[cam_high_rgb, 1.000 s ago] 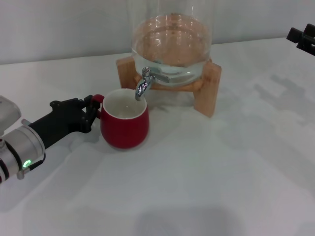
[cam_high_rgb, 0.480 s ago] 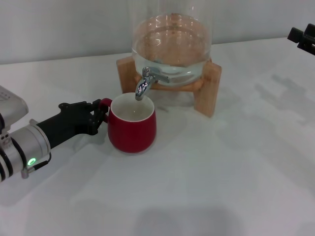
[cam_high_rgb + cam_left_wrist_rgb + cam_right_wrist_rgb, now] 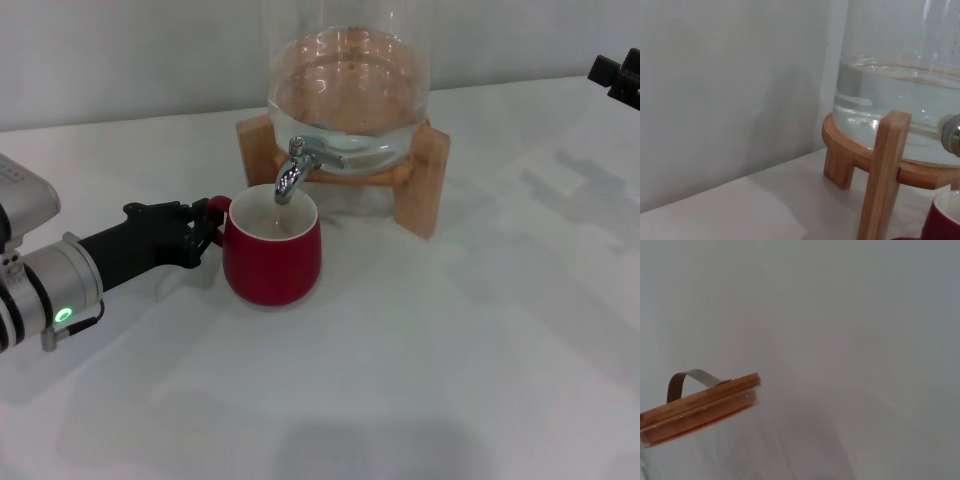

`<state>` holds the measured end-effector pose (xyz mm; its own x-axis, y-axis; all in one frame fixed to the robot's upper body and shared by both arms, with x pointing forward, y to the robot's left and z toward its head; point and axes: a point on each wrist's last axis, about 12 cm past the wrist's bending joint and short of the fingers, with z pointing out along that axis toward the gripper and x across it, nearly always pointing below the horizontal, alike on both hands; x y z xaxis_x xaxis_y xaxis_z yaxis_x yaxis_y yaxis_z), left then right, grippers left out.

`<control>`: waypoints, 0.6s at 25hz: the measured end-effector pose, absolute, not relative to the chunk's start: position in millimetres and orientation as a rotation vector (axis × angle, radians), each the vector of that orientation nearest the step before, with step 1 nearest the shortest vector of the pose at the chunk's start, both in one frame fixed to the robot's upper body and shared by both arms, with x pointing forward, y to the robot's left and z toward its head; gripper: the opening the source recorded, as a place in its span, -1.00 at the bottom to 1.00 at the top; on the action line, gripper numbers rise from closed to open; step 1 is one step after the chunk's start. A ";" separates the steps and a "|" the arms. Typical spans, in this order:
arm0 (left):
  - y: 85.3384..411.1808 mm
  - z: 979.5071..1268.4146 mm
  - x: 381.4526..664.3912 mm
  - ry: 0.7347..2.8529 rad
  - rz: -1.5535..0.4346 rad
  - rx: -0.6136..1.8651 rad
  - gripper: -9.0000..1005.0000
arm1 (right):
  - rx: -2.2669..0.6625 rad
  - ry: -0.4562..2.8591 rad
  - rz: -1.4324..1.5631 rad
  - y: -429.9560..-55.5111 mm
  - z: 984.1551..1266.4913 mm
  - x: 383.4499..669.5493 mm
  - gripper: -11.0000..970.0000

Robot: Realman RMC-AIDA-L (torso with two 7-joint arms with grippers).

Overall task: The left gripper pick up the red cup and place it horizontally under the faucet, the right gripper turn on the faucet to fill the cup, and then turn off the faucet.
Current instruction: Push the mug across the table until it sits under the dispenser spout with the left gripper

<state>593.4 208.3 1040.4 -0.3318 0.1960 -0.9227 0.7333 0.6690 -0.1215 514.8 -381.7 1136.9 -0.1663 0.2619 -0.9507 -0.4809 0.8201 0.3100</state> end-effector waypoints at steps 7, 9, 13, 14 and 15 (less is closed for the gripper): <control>209.2 1042.5 596.4 1.860 -0.637 0.766 -0.70 | -0.176 1.601 0.659 -381.8 1137.6 515.3 0.50; 208.5 1041.8 596.0 1.853 -0.622 0.788 -0.70 | -0.174 1.600 0.659 -381.9 1137.5 515.3 0.50; 206.7 1039.6 593.7 1.819 -0.584 0.843 -0.70 | -0.165 1.594 0.661 -382.1 1136.0 515.4 0.50; 206.3 1039.0 593.0 1.808 -0.573 0.858 -0.70 | -0.162 1.590 0.663 -382.2 1135.5 515.4 0.50; 206.3 1038.5 592.5 1.802 -0.564 0.866 -0.70 | -0.159 1.586 0.665 -382.2 1135.0 515.2 0.50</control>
<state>592.5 206.3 1038.5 -0.2266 0.2995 -0.9268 0.7746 0.6323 0.0149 515.2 -382.2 1135.0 -0.1459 0.2829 -0.9480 -0.4779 0.8189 0.3179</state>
